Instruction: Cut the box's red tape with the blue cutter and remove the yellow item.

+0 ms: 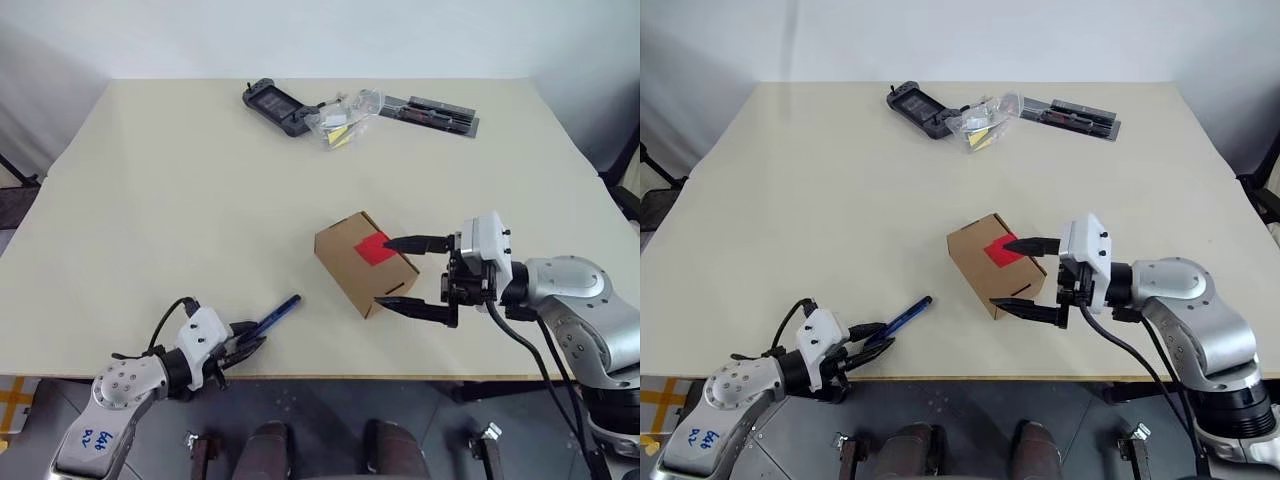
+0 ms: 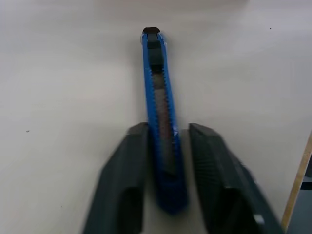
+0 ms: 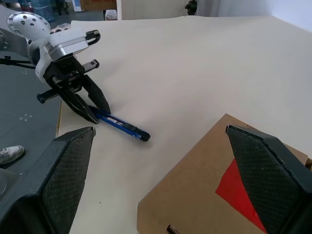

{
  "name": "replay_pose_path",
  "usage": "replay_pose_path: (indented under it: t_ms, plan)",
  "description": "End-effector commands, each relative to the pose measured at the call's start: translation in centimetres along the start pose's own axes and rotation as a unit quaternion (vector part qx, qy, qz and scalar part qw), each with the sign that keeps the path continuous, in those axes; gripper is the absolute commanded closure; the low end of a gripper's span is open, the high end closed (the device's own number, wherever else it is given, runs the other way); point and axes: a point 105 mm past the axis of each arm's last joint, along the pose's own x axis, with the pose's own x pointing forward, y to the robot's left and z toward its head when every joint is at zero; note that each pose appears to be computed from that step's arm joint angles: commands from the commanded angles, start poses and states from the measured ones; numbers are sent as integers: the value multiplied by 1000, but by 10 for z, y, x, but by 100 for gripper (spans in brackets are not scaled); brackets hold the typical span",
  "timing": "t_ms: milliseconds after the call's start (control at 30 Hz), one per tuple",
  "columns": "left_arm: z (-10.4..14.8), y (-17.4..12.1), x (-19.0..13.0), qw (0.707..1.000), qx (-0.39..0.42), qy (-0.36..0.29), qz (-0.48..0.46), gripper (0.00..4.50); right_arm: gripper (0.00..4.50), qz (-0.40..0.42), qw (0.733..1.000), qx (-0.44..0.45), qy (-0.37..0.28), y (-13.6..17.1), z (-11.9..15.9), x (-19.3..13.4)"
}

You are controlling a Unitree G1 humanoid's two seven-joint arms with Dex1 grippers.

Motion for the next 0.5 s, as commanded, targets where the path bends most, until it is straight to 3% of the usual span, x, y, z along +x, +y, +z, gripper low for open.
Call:
replay_pose_path:
  t_ms: [33, 333, 500]
  plan:
    - [-25, 7, -7, 998, -27, 47, 14, 409, 0, 3, 1000, -24, -13, 1, 11, 1]
    - [-11, 20, -10, 1000, -6, 22, 5, 409, 0, 7, 999, -38, -16, 0, 18, 4]
    - [-3, 30, -20, 998, 45, 22, -39, 409, 0, 37, 999, -34, 12, 1, 24, 28]
